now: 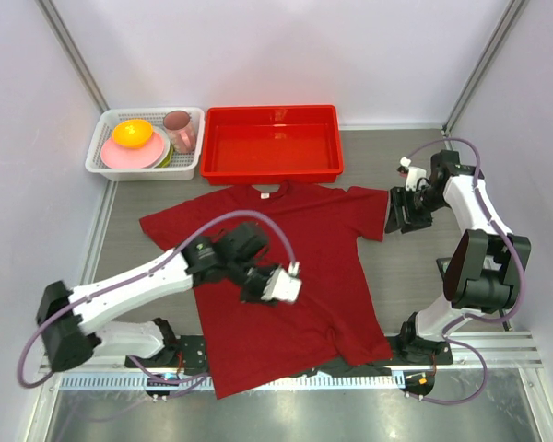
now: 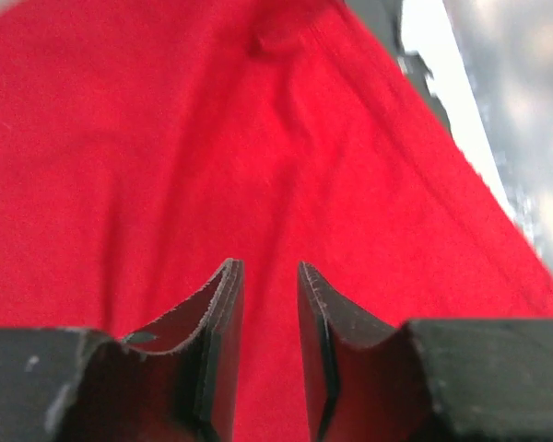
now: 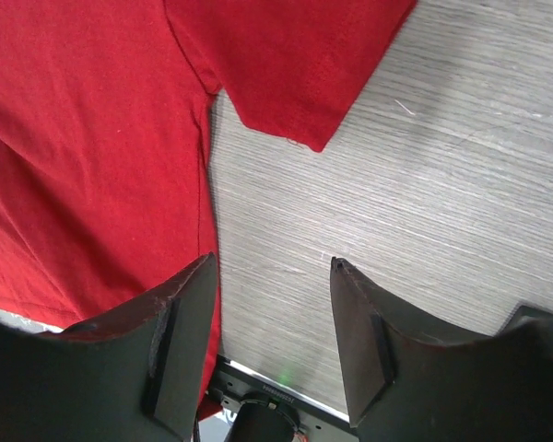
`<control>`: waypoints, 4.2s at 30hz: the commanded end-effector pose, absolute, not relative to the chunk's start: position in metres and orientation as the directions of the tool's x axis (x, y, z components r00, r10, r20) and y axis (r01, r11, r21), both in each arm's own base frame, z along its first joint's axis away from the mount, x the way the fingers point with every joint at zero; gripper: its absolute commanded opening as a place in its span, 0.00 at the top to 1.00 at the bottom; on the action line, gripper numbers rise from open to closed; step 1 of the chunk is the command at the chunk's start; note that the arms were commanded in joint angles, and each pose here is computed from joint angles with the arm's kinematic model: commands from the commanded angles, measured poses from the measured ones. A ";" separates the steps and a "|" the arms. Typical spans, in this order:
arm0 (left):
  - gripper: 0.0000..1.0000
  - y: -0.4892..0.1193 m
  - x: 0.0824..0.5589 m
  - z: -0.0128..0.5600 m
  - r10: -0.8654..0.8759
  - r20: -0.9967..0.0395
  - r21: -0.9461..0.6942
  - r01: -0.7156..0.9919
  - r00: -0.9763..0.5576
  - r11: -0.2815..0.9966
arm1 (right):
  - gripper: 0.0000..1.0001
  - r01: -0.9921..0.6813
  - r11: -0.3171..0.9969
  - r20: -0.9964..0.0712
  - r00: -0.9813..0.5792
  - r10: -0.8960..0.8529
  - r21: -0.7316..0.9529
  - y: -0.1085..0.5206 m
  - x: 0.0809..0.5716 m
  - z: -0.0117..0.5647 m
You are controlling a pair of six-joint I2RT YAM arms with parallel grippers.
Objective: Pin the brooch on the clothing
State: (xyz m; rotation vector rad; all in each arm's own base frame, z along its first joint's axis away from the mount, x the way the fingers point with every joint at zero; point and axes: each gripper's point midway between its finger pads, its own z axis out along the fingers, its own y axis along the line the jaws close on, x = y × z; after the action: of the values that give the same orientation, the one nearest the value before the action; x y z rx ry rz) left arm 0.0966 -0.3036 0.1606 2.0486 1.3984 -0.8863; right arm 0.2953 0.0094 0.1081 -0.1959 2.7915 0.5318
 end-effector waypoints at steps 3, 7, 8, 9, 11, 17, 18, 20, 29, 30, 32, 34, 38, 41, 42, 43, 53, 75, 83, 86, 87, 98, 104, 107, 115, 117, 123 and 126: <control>0.73 -0.194 0.095 0.087 0.845 -0.477 -0.033 0.956 0.242 -0.292 | 0.43 -0.299 0.906 -0.361 -0.915 -0.182 0.300 0.024 0.289 0.121; 0.76 -0.174 0.095 0.067 0.874 -0.427 -0.037 0.962 0.231 -0.272 | 0.43 -0.313 0.901 -0.345 -0.916 -0.204 0.299 0.032 0.285 0.117; 0.76 -0.171 0.108 0.058 0.890 -0.392 0.017 0.969 0.231 -0.245 | 0.43 -0.317 0.900 -0.337 -0.918 -0.211 0.300 0.034 0.283 0.115; 0.76 -0.162 0.109 0.043 0.917 -0.336 -0.004 0.973 0.216 -0.231 | 0.43 -0.315 0.901 -0.331 -0.920 -0.212 0.298 0.034 0.284 0.113; 0.79 -0.151 0.114 0.032 0.944 -0.257 -0.012 0.976 0.206 -0.216 | 0.44 -0.311 0.902 -0.324 -0.922 -0.210 0.298 0.033 0.284 0.110; 0.81 -0.136 0.100 0.017 0.940 -0.206 -0.080 0.953 0.272 -0.293 | 0.44 -0.307 0.909 -0.312 -0.925 -0.215 0.282 0.030 0.285 0.106; 0.82 -0.130 0.096 0.016 0.931 -0.195 -0.086 0.940 0.309 -0.330 | 0.44 -0.307 0.911 -0.311 -0.925 -0.218 0.276 0.028 0.285 0.106; 0.85 -0.120 0.090 0.015 0.907 -0.184 -0.087 0.913 0.379 -0.399 | 0.44 -0.310 0.913 -0.309 -0.924 -0.224 0.265 0.026 0.285 0.105; 0.88 -0.106 0.091 0.033 0.764 -0.145 -0.130 0.754 0.628 -0.644 | 0.44 -0.321 0.913 -0.300 -0.923 -0.243 0.250 0.023 0.287 0.104; 0.88 -0.114 0.092 0.038 0.788 -0.168 -0.105 0.784 0.592 -0.612 | 0.44 -0.324 0.913 -0.299 -0.922 -0.246 0.249 0.023 0.287 0.104; 0.87 -0.142 0.092 0.051 0.807 -0.269 -0.066 0.826 0.526 -0.560 | 0.45 -0.329 0.911 -0.296 -0.921 -0.253 0.247 0.022 0.287 0.105; 0.85 -0.179 0.104 0.073 0.836 -0.364 -0.015 0.895 0.411 -0.447 | 0.45 -0.331 0.910 -0.295 -0.921 -0.254 0.249 0.023 0.285 0.105; 0.81 -0.223 0.125 0.075 0.854 -0.434 0.070 0.955 0.289 -0.288 | 0.45 -0.323 0.911 -0.285 -0.926 -0.248 0.257 0.024 0.281 0.099; 0.82 -0.236 0.125 0.054 0.860 -0.418 0.094 0.955 0.293 -0.280 | 0.45 -0.323 0.911 -0.285 -0.926 -0.248 0.258 0.024 0.283 0.099; 0.83 -0.237 0.124 0.047 0.867 -0.392 0.108 0.951 0.309 -0.290 | 0.45 -0.321 0.912 -0.286 -0.926 -0.246 0.256 0.023 0.283 0.100; 0.83 -0.235 0.123 0.035 0.876 -0.366 0.099 0.949 0.313 -0.298 | 0.45 -0.322 0.912 -0.287 -0.926 -0.247 0.254 0.023 0.284 0.100; 0.87 -0.178 0.069 -0.010 0.755 -0.209 0.003 0.773 0.621 -0.635 | 0.45 -0.330 0.914 -0.282 -0.923 -0.261 0.236 0.019 0.288 0.102; 0.78 -0.264 0.068 0.060 0.730 -0.435 0.098 0.834 0.526 -0.543 | 0.45 -0.357 0.884 -0.265 -0.922 -0.282 0.302 0.034 0.283 0.095; 0.70 -0.268 0.083 0.016 0.824 -0.355 0.078 0.893 0.441 -0.444 | 0.45 -0.404 0.859 -0.279 -0.904 -0.323 0.315 0.052 0.275 0.097; 0.73 -0.260 0.073 0.009 0.798 -0.349 0.037 0.858 0.492 -0.512 | 0.45 -0.412 0.855 -0.278 -0.901 -0.332 0.315 0.053 0.276 0.098; 0.74 -0.251 0.064 0.010 0.778 -0.352 0.016 0.834 0.521 -0.551 | 0.45 -0.415 0.855 -0.278 -0.900 -0.336 0.311 0.052 0.275 0.098; 0.64 -0.223 0.047 0.044 0.674 -0.420 0.013 0.747 0.608 -0.665 | 0.45 -0.526 0.793 -0.387 -0.830 -0.401 0.307 0.064 0.276 0.122; 0.44 -0.267 0.144 0.140 0.716 -0.695 -0.125 0.991 -0.061 -0.037 | 0.44 -0.695 0.664 -0.591 -0.667 -0.453 0.276 0.118 0.272 0.170; 0.44 -0.253 0.202 0.177 0.572 -0.742 -0.248 0.936 -0.349 0.248 | 0.43 -0.788 0.559 -0.684 -0.557 -0.471 0.257 0.161 0.251 0.192; 0.44 -0.170 0.284 0.190 0.161 -0.670 -0.451 0.569 -0.725 0.687 | 0.41 -0.945 0.226 -0.791 -0.322 -0.520 0.235 0.267 0.169 0.197; 0.44 -0.161 0.285 0.188 0.117 -0.638 -0.482 0.513 -0.761 0.710 | 0.41 -0.975 0.149 -0.785 -0.220 -0.579 0.162 0.281 0.156 0.186; 0.43 -0.132 0.276 0.179 0.034 -0.546 -0.514 0.368 -0.837 0.775 | 0.43 -0.999 -0.031 -0.634 0.008 -0.774 0.026 0.322 0.116 0.133; 0.43 -0.120 0.261 0.179 0.081 -0.518 -0.505 0.381 -0.852 0.774 | 0.47 -0.997 -0.065 -0.518 0.032 -0.855 0.045 0.299 0.107 0.110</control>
State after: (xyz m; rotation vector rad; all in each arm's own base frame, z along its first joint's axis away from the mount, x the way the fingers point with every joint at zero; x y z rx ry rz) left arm 0.2858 -0.1334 0.1748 0.3802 2.4188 -0.8241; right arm 0.0966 0.3150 0.1228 -1.8847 1.8859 0.8104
